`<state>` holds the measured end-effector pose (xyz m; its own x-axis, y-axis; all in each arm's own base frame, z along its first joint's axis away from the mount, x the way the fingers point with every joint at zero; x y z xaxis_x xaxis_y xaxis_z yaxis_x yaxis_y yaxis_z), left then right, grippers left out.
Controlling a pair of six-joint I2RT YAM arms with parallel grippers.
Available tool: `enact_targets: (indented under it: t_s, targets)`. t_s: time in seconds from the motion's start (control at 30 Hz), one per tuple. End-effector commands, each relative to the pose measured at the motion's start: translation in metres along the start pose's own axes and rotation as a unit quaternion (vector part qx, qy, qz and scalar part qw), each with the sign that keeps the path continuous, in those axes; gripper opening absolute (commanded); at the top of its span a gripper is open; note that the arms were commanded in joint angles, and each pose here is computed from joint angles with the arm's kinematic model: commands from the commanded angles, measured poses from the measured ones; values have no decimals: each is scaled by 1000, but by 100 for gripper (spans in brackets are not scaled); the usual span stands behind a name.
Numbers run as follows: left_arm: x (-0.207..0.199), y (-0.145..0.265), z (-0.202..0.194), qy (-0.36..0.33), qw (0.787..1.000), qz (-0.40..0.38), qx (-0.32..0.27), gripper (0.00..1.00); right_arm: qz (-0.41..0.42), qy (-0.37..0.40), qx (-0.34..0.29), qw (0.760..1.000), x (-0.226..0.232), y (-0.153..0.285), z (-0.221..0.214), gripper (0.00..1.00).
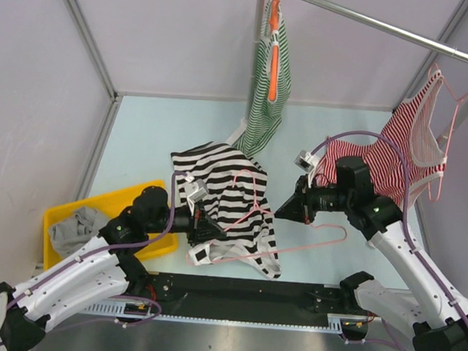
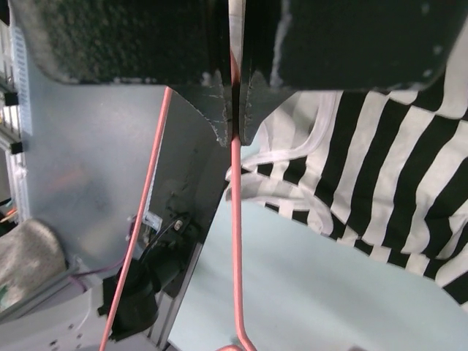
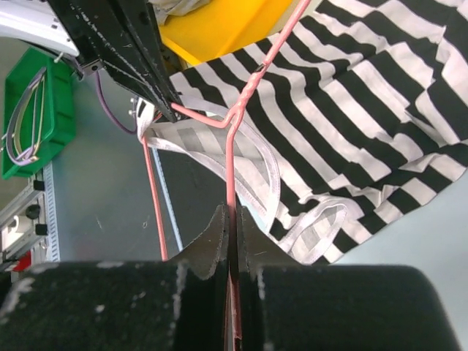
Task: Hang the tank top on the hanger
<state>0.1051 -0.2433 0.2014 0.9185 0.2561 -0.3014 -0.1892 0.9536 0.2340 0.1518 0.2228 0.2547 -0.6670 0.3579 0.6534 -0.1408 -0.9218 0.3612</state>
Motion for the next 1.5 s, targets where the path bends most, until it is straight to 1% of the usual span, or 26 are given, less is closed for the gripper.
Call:
enact_targets:
  t_s: [0.0,0.1,0.17,0.2,0.27,0.3,0.37,0.4,0.5,0.57,0.63,0.7,0.73,0.8,0.83,0.9,0.93,0.97,1.03,1.07,1.1,1.13,1.17,1.3,1.37,1.47]
  targets:
    - [-10,6,37,-70,997,-13,-35,0,-19,3,-44,999,-12,-10,16,5]
    - [-4,7,37,-80,996,5,-25,0,-27,11,-54,998,-18,-13,20,9]
    - [0,9,40,-88,996,19,-21,0,-32,15,-55,998,-22,-16,23,16]
    - [2,10,41,-93,995,26,-22,0,-37,16,-55,998,-24,-16,24,23]
    - [12,13,45,-106,992,60,-22,0,-52,11,-51,997,-33,-18,24,28]
    - [16,13,44,-110,991,71,-19,0,-58,9,-52,997,-35,-18,25,37]
    - [23,16,45,-122,988,91,-16,0,-64,4,-55,996,-37,-19,27,46]
    - [24,16,45,-125,988,93,-14,0,-71,2,-59,996,-39,-18,28,54]
    - [29,16,45,-135,985,103,-5,0,-90,1,-80,993,-45,-12,36,62]
    - [37,16,40,-140,983,117,17,0,-120,-4,-102,988,-53,-5,44,66]
    - [42,18,31,-138,981,128,43,0,-162,-11,-141,977,-63,14,58,66]
    - [50,19,28,-143,977,146,57,0,-183,-18,-169,968,-65,29,68,68]
    - [52,20,27,-144,976,154,60,0,-211,-13,-197,957,-66,44,76,69]
    - [63,24,26,-147,970,184,64,0,-225,3,-216,950,-57,56,83,68]
    - [67,25,25,-149,967,195,67,0,-223,15,-214,951,-48,56,80,68]
    - [76,30,24,-150,960,225,70,0,-222,17,-194,955,-44,46,68,66]
    - [78,31,22,-150,959,231,72,0,-193,29,-165,967,-25,25,54,66]
    - [80,32,23,-151,957,236,72,0,-193,30,-143,970,-25,12,38,66]
    - [83,34,21,-150,955,246,76,0,-206,37,-125,970,-20,-7,19,65]
    - [84,35,21,-150,954,250,76,0,-188,50,-94,976,-5,-25,-2,65]
    - [84,35,19,-149,953,251,77,0,-209,50,-88,973,-12,-31,-12,64]
    - [85,35,18,-149,953,253,78,0,-209,48,-72,974,-11,-38,-23,62]
    - [86,36,16,-148,952,255,80,0,-197,42,-40,979,-2,-52,-44,61]
    - [86,35,13,-146,952,253,86,0,-225,17,32,974,-14,-72,-108,57]
    - [86,35,13,-146,953,252,86,0,-238,1,47,970,-18,-76,-131,56]
    - [85,35,12,-146,954,249,85,0,-254,8,67,965,-25,-80,-160,56]
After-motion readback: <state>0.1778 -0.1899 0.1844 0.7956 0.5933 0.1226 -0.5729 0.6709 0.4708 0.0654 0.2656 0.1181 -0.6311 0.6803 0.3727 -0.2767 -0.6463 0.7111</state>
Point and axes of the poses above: each gripper's point midway between its finger pads, its own y axis back along the fingers, its own x axis along the line the jaws close on, z = x × y, the point moved 1 cm from there along y, back along the fingers, and after that the axes turned 13 degrees about -y, right-handed, at the moved point
